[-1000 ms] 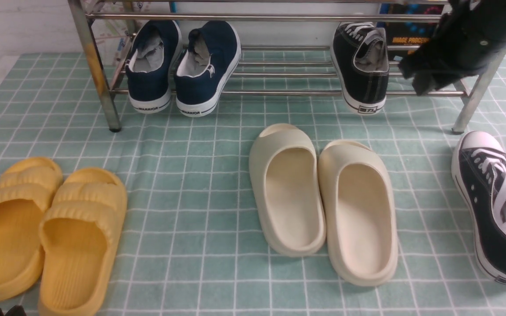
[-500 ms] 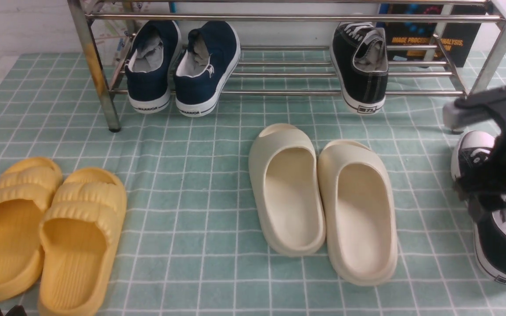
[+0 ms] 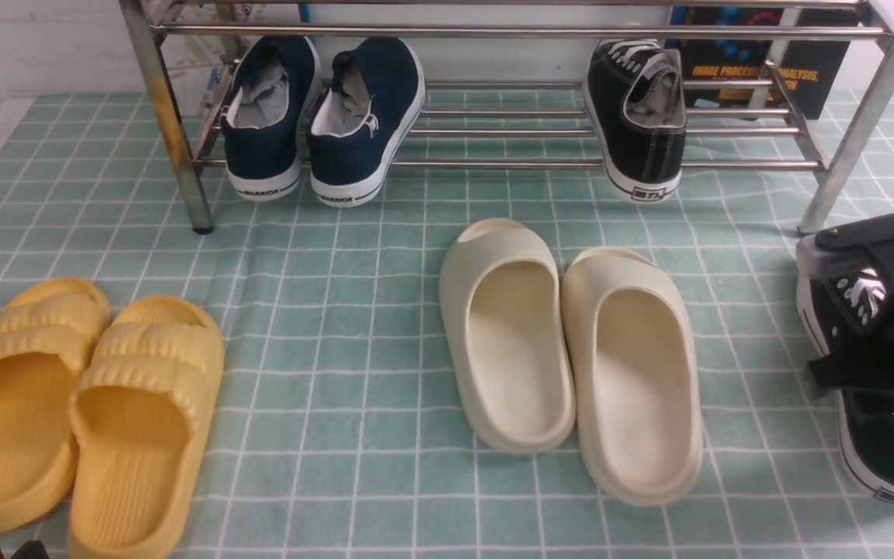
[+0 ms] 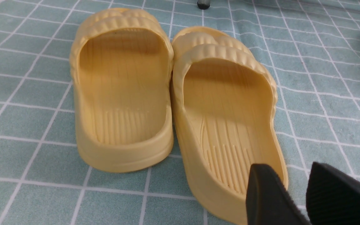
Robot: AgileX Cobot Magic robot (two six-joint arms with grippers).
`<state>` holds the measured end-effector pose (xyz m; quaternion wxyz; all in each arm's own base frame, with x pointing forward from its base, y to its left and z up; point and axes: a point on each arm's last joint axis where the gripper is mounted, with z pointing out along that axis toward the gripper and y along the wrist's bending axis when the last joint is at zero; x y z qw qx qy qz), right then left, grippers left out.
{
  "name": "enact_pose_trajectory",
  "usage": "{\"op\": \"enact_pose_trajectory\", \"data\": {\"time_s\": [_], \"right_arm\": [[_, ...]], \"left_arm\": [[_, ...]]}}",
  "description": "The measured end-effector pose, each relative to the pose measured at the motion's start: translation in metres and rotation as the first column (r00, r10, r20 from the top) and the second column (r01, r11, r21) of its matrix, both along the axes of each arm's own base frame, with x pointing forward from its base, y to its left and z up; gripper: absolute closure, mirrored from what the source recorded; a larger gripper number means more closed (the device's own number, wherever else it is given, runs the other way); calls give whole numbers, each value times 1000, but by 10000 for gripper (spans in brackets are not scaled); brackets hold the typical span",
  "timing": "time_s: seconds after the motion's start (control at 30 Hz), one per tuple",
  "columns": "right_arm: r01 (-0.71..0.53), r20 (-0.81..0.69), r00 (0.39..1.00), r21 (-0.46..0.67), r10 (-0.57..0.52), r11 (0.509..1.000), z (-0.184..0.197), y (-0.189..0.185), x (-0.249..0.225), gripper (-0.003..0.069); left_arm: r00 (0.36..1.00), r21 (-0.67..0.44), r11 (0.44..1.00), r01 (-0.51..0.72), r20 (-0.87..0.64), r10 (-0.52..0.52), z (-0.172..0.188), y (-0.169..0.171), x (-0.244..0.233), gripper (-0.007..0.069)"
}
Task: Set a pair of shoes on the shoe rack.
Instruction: Use the right arm to grab the shoe closest to it, then use the right arm to put a shoe into the shoe rack
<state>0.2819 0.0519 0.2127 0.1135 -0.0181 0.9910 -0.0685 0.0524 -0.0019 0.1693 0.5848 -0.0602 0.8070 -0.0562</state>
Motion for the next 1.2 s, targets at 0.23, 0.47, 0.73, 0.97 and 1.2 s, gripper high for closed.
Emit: {"op": "enact_pose_trajectory", "data": {"time_s": [0.23, 0.47, 0.73, 0.97, 1.2], "right_arm": [[-42, -50, 998, 61, 45, 997, -16, 8, 5, 515], [-45, -14, 999, 89, 47, 995, 13, 9, 4, 641], [-113, 86, 991, 119, 103, 986, 79, 9, -8, 639], [-204, 123, 975, 168, 185, 965, 98, 16, -7, 639], [-264, 143, 959, 154, 243, 952, 113, 22, 11, 639]], "left_arm": [[1000, 0, 1000, 0, 0, 0, 0, 0, 0, 407], [1000, 0, 1000, 0, 0, 0, 0, 0, 0, 407], [1000, 0, 1000, 0, 0, 0, 0, 0, 0, 407], [1000, -1, 1000, 0, 0, 0, 0, 0, 0, 407], [1000, 0, 1000, 0, 0, 0, 0, 0, 0, 407]]}}
